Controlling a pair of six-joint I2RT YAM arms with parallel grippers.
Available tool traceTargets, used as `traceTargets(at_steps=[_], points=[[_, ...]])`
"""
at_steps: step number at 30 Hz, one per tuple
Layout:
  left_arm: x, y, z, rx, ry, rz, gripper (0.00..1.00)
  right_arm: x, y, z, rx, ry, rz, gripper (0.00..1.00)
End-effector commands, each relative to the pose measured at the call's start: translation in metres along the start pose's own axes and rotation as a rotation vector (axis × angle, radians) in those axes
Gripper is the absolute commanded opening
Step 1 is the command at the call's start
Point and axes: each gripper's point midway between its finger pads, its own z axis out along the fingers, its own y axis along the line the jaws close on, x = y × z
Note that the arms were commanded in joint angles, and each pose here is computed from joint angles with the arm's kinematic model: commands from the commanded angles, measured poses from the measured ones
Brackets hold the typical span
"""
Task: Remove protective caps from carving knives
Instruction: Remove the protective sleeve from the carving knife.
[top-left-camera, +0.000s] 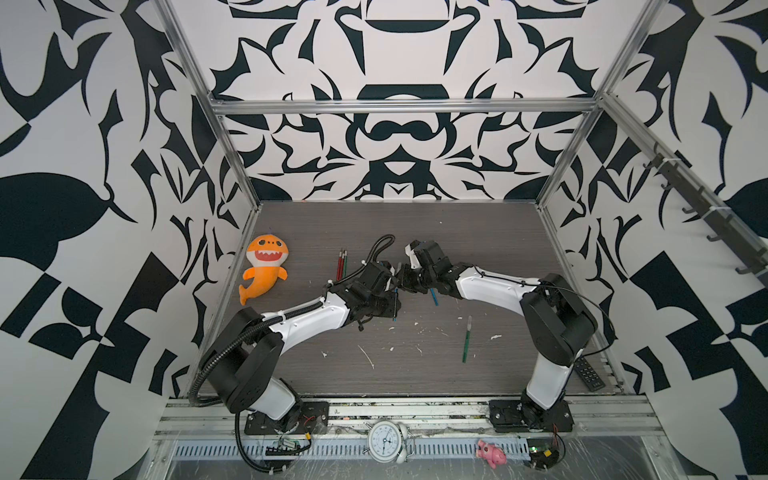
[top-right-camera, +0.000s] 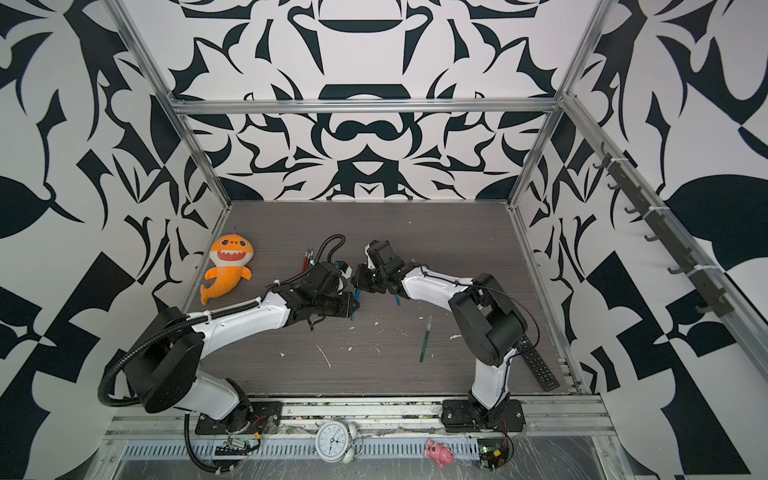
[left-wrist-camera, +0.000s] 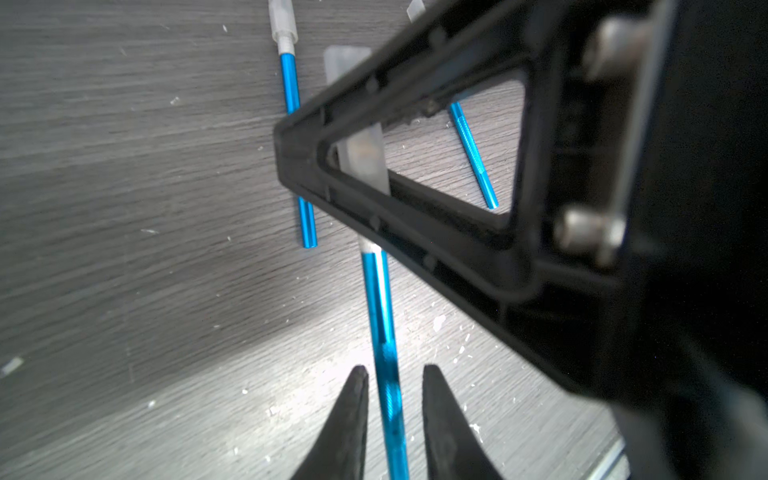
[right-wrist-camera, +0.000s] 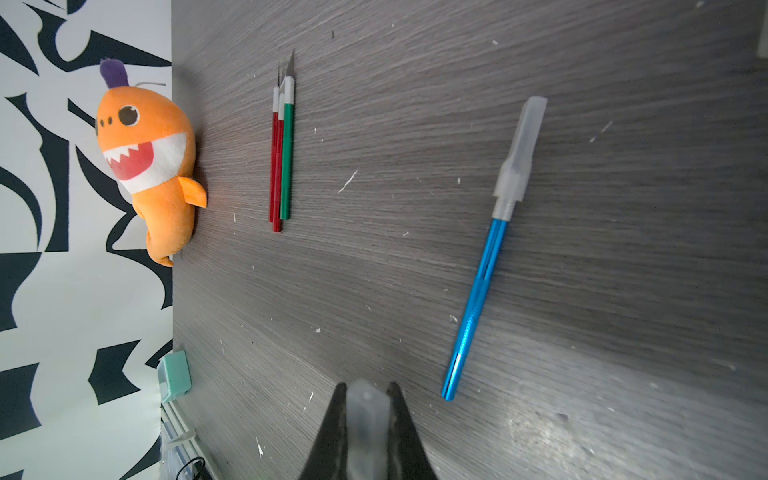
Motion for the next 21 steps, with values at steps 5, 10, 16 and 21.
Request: traceTargets(at_steps=[5, 10, 16, 21], points=[[0.0057, 0.0034, -0.0002, -0.016, 0.024, 0.006, 0.22, -0.0198, 0.0175, -0.0075, -0.030, -0.060, -0.040, 0.00], [0.0072, 0.0067, 0.0015, -0.036, 0.034, 0.009, 0.26, -0.0216, 0.0189, -0.0076, -0.029, -0.066, -0.042, 0.00], [0.0078, 0.0093, 0.0015, -0.050, 0.037, 0.009, 0.28, -0.0234, 0.0201, -0.0083, -0.030, -0.072, -0.046, 0.00], [0.0063, 0.0090, 0.0003, -0.049, 0.029, 0.009, 0.23, -0.0232, 0.0190, -0.0078, -0.026, -0.073, -0.044, 0.00]])
